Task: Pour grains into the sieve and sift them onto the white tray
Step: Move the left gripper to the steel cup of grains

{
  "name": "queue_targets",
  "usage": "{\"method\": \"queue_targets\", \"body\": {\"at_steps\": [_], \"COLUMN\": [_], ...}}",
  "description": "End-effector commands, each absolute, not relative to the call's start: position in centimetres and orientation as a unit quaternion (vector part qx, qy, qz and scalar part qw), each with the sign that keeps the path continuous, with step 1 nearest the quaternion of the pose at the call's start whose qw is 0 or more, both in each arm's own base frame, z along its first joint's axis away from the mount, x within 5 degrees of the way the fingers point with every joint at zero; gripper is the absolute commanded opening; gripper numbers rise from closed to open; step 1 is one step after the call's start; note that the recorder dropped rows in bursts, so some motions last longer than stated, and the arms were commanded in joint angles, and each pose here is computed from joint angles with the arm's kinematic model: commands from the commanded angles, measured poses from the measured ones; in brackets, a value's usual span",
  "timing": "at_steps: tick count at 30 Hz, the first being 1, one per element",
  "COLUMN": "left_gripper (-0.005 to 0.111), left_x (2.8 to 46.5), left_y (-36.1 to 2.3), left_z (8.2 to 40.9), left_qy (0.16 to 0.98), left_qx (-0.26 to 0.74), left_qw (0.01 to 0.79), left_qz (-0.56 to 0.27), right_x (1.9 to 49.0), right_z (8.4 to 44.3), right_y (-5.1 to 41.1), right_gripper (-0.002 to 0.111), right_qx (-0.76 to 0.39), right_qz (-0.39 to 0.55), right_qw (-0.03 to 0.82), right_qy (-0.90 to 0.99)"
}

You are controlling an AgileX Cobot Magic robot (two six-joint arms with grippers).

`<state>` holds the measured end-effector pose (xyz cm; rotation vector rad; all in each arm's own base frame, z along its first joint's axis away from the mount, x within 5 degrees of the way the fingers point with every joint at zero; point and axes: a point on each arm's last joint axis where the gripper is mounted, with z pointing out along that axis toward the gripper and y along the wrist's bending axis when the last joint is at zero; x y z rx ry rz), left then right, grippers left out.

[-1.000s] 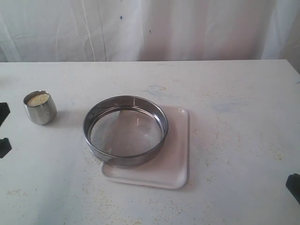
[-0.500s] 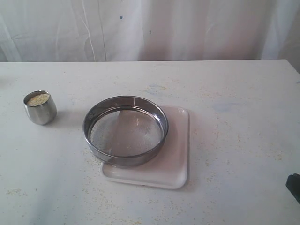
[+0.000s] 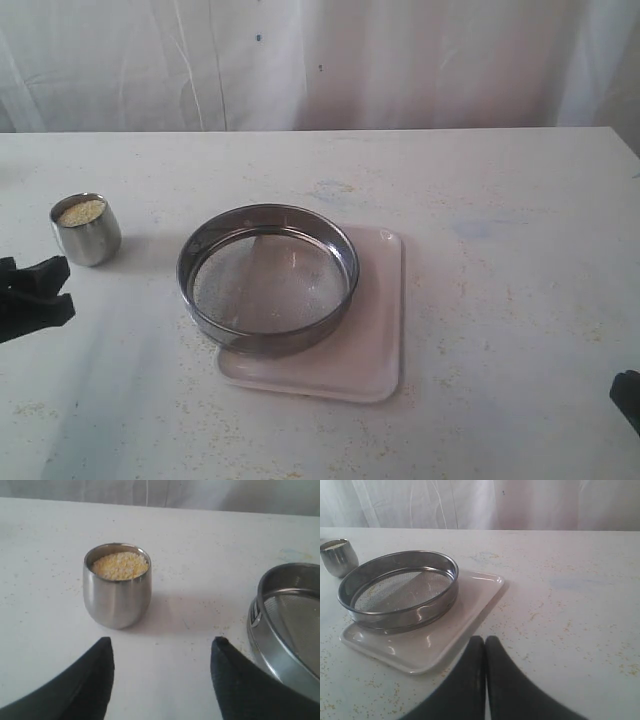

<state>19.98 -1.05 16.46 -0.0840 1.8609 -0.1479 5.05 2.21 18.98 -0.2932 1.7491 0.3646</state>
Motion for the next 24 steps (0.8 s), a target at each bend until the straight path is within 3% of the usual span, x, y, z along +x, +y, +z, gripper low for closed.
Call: {"method": "queue_targets", "body": {"at_steps": [1, 7, 14, 24], "left_gripper": [0.062, 0.059, 0.084, 0.085], "left_x": [22.7, 23.2, 24.6, 27.2], "left_y": [-1.2, -1.5, -1.3, -0.7], "left_z": [16.3, 15.2, 14.0, 12.1], "left_qy": [0.798, 0.806, 0.814, 0.806], "left_qx": [-0.018, 0.014, 0.001, -0.033], "left_qw": [0.6, 0.589, 0.58, 0.59], "left_qz": [-0.056, -0.048, -0.04, -0.016], "right_x": [5.1, 5.1, 5.1, 5.1], "right_z": [19.0, 19.0, 18.9, 19.0], "right_y": [2.2, 2.2, 2.2, 2.2], "right_gripper": [0.0, 0.0, 0.0, 0.0], "right_qx": [-0.126, -0.126, -0.126, -0.126], "right_qz": [0.157, 0.157, 0.157, 0.157], "right_qw": [0.624, 0.624, 0.623, 0.624], "right_qy": [0.755, 0.755, 0.756, 0.755]}}
